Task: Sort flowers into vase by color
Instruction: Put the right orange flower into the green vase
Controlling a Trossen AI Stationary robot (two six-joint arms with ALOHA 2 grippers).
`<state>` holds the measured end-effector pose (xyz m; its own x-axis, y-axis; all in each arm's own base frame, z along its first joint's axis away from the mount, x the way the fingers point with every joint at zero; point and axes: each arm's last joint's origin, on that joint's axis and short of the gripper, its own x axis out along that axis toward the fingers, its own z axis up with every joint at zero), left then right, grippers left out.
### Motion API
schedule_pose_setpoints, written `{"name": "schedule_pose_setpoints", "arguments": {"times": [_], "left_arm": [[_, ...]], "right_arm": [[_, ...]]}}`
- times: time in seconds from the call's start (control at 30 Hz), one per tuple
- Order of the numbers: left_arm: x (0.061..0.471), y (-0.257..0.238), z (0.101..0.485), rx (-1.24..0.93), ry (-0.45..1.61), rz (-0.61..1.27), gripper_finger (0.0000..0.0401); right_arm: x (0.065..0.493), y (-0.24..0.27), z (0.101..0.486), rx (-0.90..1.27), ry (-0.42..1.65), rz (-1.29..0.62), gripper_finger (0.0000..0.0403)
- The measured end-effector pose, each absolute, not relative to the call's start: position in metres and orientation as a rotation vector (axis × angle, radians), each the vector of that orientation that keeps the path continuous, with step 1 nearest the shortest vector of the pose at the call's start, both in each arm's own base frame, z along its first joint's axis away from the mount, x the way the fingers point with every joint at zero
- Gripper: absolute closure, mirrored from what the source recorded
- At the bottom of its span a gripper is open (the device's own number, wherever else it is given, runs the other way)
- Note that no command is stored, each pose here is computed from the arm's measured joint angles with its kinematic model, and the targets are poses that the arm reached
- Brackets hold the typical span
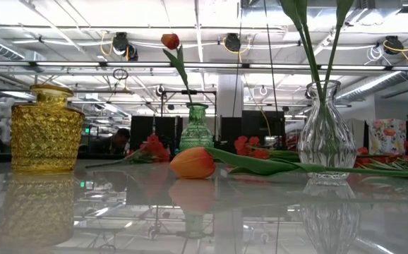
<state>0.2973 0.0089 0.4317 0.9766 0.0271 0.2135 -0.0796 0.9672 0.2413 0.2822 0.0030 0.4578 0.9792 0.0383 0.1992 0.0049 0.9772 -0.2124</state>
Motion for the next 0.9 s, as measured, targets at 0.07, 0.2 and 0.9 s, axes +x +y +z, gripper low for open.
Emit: {"name": "schedule_pose_setpoints", "arguments": {"times": [0.07,0.2,0.9], "left_arm": [[0.301,0.009,0.431,0.254,-0.229,0.036,0.0401],[0.306,0.008,0.428,0.256,-0.226,0.025,0.0401],[0.306,0.003,0.432,0.334,-0.286,-0.015,0.0401]], "right_arm": [[0.282,0.003,0.460,-0.205,-0.223,0.018,0.0211],[0.281,0.003,0.463,-0.199,-0.261,0.023,0.0211],[0.282,-0.001,0.465,-0.156,-0.296,0.042,0.0211]]}}
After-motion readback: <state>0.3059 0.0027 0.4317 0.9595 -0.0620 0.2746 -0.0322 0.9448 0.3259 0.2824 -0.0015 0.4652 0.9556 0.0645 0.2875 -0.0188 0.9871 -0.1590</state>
